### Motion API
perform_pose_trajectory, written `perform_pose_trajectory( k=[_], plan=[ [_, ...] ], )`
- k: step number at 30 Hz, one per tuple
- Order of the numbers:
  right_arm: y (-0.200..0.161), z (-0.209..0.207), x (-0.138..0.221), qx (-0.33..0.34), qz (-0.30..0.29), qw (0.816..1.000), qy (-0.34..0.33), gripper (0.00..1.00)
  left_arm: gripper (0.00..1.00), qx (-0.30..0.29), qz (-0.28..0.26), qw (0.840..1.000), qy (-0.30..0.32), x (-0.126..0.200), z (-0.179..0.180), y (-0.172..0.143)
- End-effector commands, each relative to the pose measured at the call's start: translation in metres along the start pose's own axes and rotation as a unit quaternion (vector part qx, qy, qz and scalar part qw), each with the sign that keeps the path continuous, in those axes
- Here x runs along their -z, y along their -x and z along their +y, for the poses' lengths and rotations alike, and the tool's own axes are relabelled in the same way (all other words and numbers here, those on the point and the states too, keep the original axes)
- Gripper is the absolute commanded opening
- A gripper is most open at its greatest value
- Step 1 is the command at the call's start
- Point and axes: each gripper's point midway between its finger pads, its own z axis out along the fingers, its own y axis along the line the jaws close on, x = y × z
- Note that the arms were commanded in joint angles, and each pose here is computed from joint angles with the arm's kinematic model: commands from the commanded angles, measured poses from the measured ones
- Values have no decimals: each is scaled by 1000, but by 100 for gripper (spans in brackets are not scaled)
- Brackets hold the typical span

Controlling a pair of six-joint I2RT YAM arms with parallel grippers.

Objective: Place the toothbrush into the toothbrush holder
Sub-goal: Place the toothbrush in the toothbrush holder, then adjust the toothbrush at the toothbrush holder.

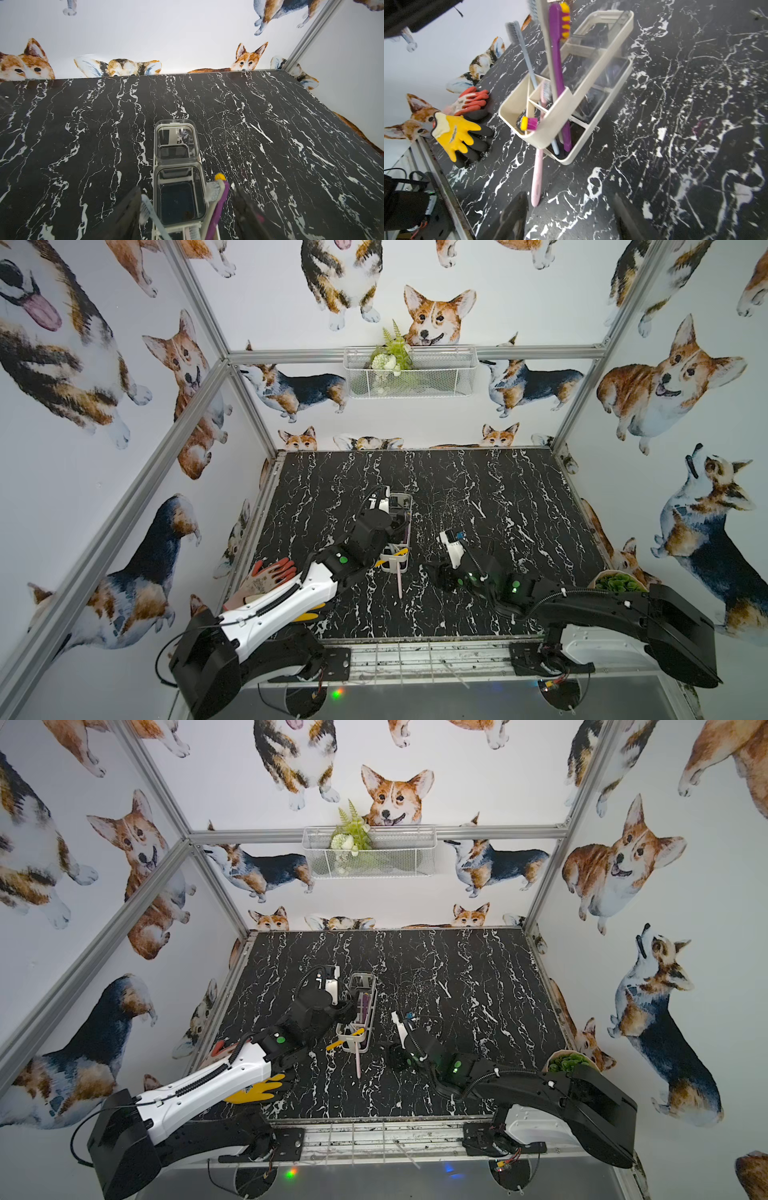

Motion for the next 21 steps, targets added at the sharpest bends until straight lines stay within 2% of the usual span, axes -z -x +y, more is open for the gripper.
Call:
perform_pose_trajectory(
  k=[1,8,16,21],
  plan=[
    [16,19,-7,-5,-7,1000,25,70,70,-1,32,999,33,12,15,-8],
    [29,35,-27,-5,10,1000,28,73,72,21,55,997,55,34,34,-18],
    [21,34,-54,-3,50,999,-1,74,73,45,76,994,62,47,53,-41],
    [19,30,-62,-2,58,998,-18,67,73,56,87,993,59,48,58,-54]
  ],
)
